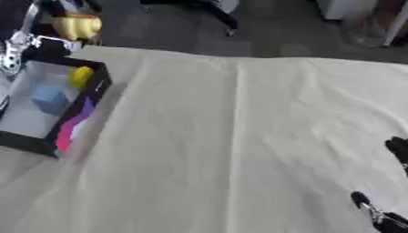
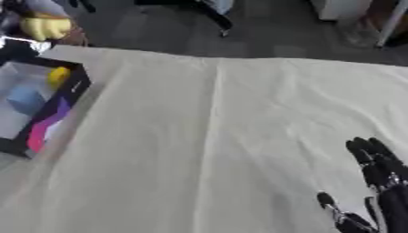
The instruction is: Pick up the objects with one hand, pass them to the other hand, and then place them into the box on the other side of the table.
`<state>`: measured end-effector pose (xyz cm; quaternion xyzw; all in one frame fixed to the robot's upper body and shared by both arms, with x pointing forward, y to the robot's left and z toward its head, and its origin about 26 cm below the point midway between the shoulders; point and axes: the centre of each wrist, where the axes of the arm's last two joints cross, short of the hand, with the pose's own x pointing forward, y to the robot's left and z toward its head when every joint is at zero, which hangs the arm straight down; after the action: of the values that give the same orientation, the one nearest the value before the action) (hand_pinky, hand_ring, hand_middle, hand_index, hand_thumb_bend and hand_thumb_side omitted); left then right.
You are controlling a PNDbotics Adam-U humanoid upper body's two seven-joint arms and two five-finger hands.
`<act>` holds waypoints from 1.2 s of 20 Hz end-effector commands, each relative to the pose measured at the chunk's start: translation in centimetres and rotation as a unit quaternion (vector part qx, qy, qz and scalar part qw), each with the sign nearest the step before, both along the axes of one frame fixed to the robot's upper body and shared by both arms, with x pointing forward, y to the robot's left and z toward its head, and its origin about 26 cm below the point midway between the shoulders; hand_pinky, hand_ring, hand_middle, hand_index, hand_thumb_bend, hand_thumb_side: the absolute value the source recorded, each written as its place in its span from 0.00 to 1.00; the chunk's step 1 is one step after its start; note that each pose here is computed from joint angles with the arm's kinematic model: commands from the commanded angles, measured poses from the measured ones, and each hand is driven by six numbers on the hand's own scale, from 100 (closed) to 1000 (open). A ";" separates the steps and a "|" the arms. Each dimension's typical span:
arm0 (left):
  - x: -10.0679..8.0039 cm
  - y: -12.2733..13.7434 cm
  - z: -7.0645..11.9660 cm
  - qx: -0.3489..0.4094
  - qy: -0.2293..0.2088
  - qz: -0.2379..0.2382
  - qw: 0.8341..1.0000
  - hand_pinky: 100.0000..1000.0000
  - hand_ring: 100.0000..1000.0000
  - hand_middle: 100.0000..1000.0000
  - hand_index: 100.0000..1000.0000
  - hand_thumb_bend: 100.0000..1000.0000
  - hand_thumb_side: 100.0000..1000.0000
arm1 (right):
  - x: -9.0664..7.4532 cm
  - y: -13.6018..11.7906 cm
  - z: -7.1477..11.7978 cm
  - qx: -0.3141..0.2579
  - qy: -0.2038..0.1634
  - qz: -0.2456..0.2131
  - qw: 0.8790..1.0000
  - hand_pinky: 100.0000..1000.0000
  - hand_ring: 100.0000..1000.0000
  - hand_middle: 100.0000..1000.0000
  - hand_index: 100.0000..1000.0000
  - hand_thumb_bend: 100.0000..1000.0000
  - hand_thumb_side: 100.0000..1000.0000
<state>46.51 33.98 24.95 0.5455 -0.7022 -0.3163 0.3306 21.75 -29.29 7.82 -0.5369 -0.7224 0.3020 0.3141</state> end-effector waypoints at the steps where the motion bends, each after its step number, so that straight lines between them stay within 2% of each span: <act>1: -0.4 2.7 1.3 -0.002 -0.022 0.046 0.999 0.59 0.50 0.33 0.38 0.47 0.00 | 0.0 0.0 0.5 -0.003 -0.014 0.003 1.000 0.80 0.93 0.86 0.92 0.58 0.01; 6: -0.4 4.7 0.1 -0.004 -0.007 0.092 0.996 0.60 0.52 0.34 0.39 0.50 0.00 | 0.0 0.1 0.5 0.002 -0.020 0.002 1.000 0.80 0.93 0.86 0.92 0.58 0.00; 12: -0.4 5.9 -1.1 0.004 0.012 0.121 0.993 0.65 0.55 0.38 0.44 0.46 0.00 | -0.1 0.1 0.4 0.007 -0.025 0.002 1.000 0.80 0.92 0.86 0.92 0.58 0.00; 14: -0.4 6.3 -1.4 0.014 0.020 0.125 0.992 0.69 0.58 0.41 0.49 0.54 0.00 | -0.1 0.1 0.3 0.008 -0.026 0.002 1.000 0.79 0.92 0.86 0.92 0.58 0.00; 15: -0.5 6.4 -1.6 0.020 0.026 0.128 0.991 0.73 0.63 0.45 0.55 0.59 0.00 | -0.1 0.0 0.3 0.009 -0.028 0.002 1.000 0.79 0.92 0.86 0.92 0.58 0.00; 16: -0.5 6.5 -1.7 0.029 0.035 0.133 0.990 0.76 0.67 0.50 0.62 0.59 0.00 | -0.1 0.0 0.3 0.010 -0.029 0.002 1.000 0.79 0.92 0.86 0.92 0.59 0.00; 17: -0.5 6.6 -1.8 0.041 0.045 0.140 0.988 0.81 0.73 0.56 0.68 0.65 0.13 | -0.2 0.0 0.3 0.010 -0.029 0.002 1.000 0.79 0.92 0.86 0.92 0.59 0.00; 18: -0.5 6.7 -1.9 0.058 0.056 0.146 0.986 0.85 0.77 0.62 0.75 0.61 0.36 | -0.2 0.0 0.2 0.010 -0.029 0.001 1.000 0.79 0.92 0.85 0.92 0.58 0.00; 19: -0.5 6.6 -1.8 0.074 0.066 0.151 0.984 0.85 0.77 0.62 0.75 0.61 0.36 | -0.2 0.0 0.2 0.010 -0.029 0.001 1.000 0.79 0.92 0.85 0.92 0.58 0.00; 20: -0.5 6.6 -1.9 0.088 0.077 0.156 0.981 0.85 0.78 0.65 0.81 0.80 0.31 | -0.3 0.0 0.1 0.011 -0.028 0.001 1.000 0.79 0.92 0.85 0.92 0.58 0.00; 22: -0.4 6.4 -1.6 0.104 0.087 0.162 0.977 0.85 0.78 0.66 0.81 0.77 0.30 | -0.4 0.0 0.0 0.012 -0.027 0.001 1.000 0.79 0.92 0.85 0.92 0.58 0.00; 23: -0.4 6.3 -1.5 0.106 0.089 0.164 0.977 0.84 0.79 0.71 0.82 0.67 0.31 | -0.4 -0.1 0.0 0.012 -0.027 0.001 1.000 0.79 0.92 0.85 0.92 0.58 0.00; 24: -0.5 6.4 -1.4 0.102 0.089 0.168 0.976 0.84 0.79 0.72 0.82 0.66 0.30 | -0.4 -0.1 0.0 0.013 -0.027 0.001 1.000 0.79 0.92 0.85 0.92 0.58 0.00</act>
<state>46.40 39.36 21.31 0.6377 -0.5383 -0.3835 0.3956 21.19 -29.16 7.15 -0.5333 -0.7324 0.2844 0.3135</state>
